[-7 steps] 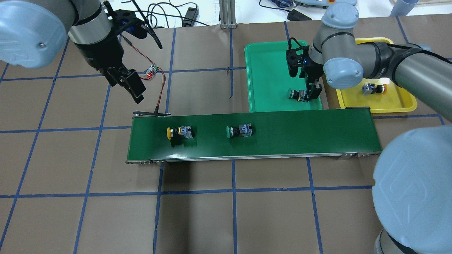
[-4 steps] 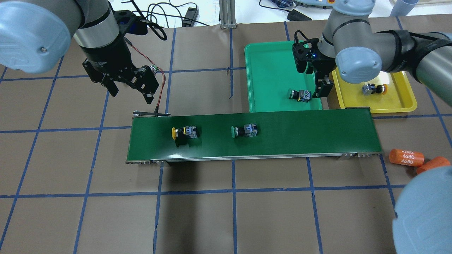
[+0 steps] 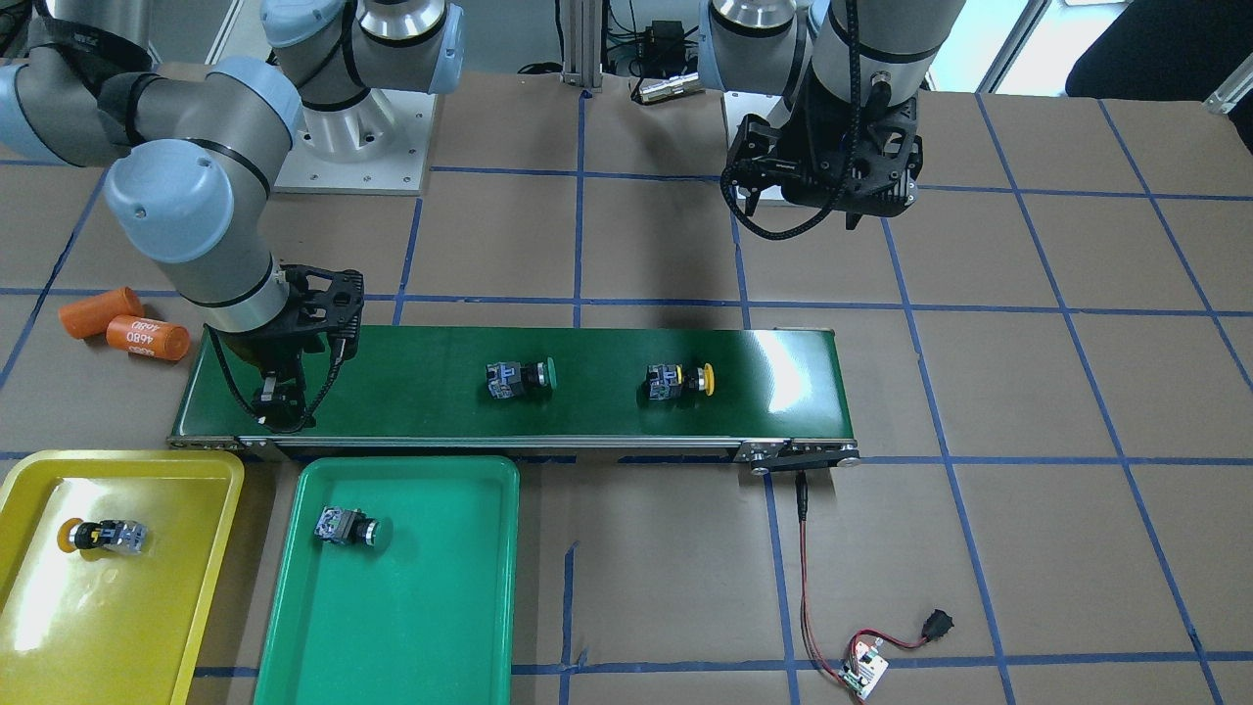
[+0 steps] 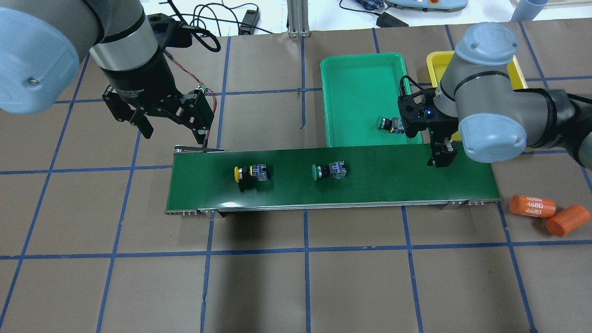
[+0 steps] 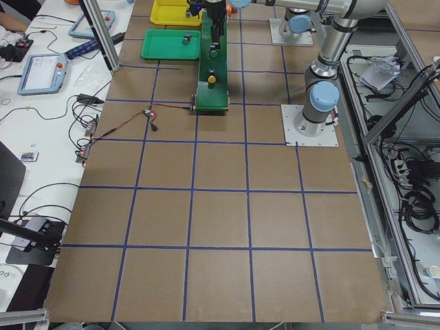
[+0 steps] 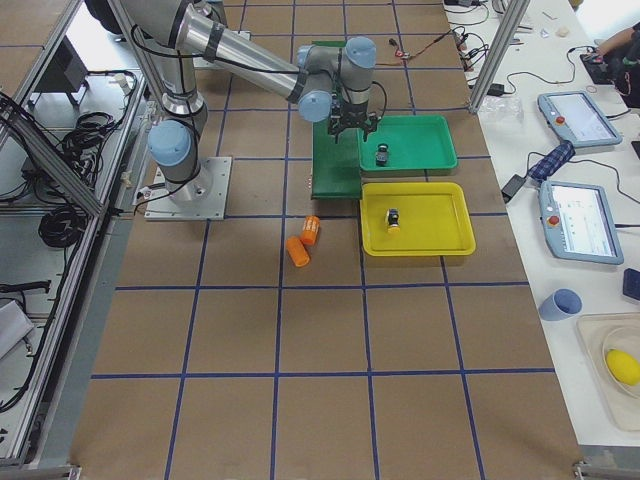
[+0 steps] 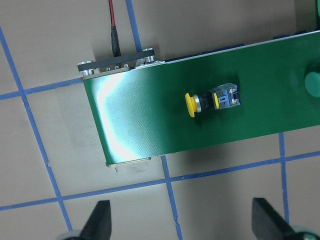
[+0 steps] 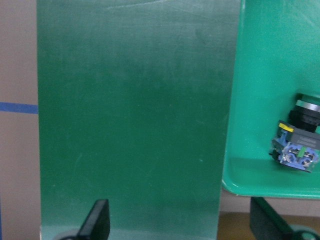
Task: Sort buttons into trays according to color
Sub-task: 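Lower the right gripper onto the green button on the belt and grasp it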
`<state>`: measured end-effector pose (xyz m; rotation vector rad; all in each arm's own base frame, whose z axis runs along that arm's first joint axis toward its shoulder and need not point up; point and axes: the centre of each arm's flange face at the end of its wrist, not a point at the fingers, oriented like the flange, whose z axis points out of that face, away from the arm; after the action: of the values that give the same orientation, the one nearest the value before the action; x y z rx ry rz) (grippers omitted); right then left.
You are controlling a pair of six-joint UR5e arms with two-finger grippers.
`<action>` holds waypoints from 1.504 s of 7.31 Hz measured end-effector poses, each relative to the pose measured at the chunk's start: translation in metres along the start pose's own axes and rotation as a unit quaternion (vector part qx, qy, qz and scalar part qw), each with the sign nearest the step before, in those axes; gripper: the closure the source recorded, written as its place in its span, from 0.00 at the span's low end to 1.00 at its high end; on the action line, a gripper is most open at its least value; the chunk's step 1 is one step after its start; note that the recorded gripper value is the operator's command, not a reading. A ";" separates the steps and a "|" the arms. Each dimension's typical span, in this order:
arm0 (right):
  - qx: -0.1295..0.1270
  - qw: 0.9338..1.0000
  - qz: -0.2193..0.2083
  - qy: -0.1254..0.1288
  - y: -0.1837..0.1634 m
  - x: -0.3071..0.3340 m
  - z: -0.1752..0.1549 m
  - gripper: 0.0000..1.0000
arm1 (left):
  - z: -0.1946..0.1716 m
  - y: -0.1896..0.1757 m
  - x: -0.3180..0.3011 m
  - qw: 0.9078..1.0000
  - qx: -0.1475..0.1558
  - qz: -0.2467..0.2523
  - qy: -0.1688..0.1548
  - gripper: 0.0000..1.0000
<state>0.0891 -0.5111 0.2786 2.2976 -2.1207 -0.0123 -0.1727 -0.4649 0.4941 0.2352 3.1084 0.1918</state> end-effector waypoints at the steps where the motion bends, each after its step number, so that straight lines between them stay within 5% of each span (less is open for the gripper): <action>1: -0.001 1.000 0.000 0.001 -0.001 -0.009 0.006 0.00 | -0.005 0.003 -0.005 1.000 0.006 -0.004 0.002 0.00; 5: 0.003 1.000 0.004 -0.003 -0.005 -0.031 0.017 0.00 | -0.024 -0.006 -0.044 0.997 0.043 -0.060 0.007 0.00; 11: 0.009 1.000 0.005 -0.004 -0.008 -0.035 0.018 0.00 | -0.021 -0.008 -0.045 0.996 0.035 -0.086 0.016 0.00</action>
<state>0.0944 -0.4756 0.2600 2.2996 -2.1451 -0.0018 -0.1305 -0.4819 0.5140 -0.0353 3.1484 0.0826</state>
